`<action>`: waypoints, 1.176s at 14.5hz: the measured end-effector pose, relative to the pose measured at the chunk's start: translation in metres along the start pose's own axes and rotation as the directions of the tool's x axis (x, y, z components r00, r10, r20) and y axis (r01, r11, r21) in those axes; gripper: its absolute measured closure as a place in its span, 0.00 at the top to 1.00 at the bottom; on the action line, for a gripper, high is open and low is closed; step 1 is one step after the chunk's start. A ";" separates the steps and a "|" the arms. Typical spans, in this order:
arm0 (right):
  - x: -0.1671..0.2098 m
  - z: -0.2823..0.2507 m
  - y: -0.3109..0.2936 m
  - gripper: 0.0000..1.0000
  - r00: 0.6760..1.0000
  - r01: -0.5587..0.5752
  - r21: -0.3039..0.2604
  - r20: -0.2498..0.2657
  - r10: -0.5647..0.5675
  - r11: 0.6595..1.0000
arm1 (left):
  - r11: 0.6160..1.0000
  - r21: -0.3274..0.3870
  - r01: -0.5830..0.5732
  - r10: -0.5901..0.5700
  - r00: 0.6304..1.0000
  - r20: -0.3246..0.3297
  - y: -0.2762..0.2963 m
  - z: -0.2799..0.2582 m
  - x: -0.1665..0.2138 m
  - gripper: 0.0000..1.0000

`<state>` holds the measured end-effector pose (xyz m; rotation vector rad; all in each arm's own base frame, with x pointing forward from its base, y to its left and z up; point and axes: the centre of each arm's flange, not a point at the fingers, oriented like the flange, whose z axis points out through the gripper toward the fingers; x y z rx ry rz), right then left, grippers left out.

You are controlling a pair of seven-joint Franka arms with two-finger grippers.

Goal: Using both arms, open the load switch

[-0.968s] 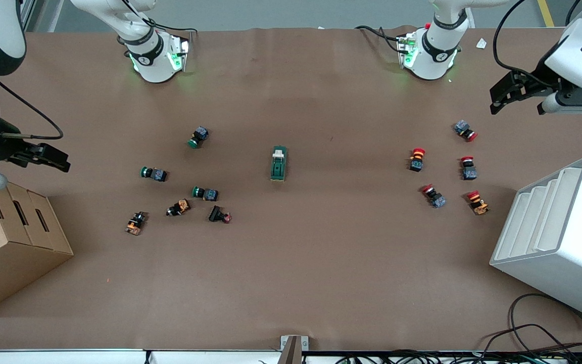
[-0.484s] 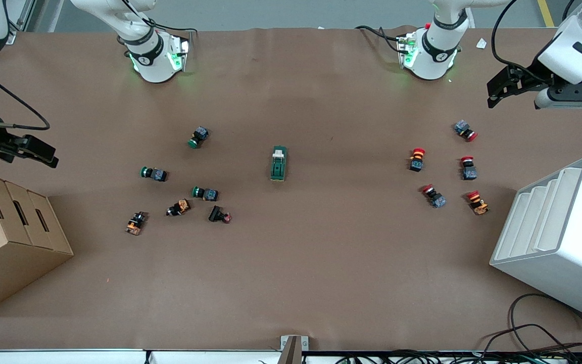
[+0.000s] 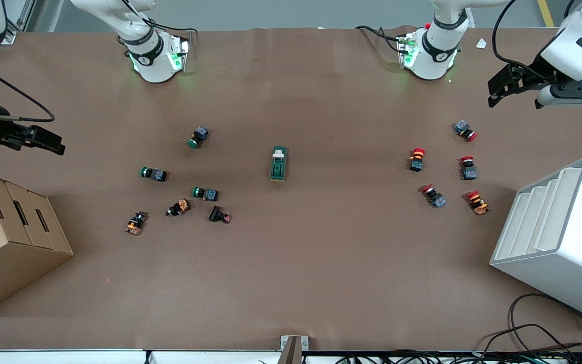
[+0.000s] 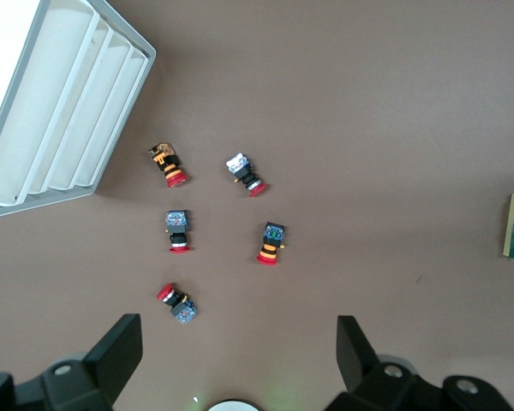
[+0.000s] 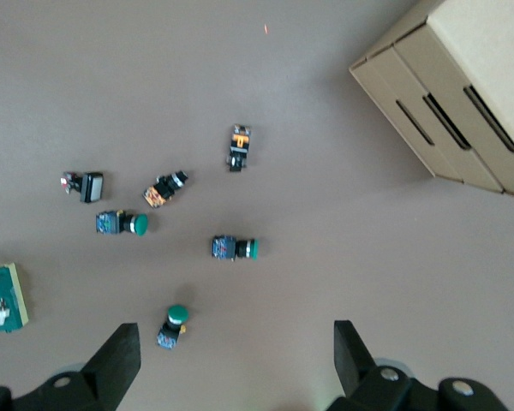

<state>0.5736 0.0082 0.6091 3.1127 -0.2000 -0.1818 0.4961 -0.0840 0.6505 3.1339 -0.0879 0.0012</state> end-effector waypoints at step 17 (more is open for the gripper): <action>-0.093 -0.022 0.015 1.00 0.996 -0.006 0.007 -0.088 0.006 1.000 | 1.000 -0.003 -0.001 0.001 1.000 0.009 0.000 0.005 0.006 1.00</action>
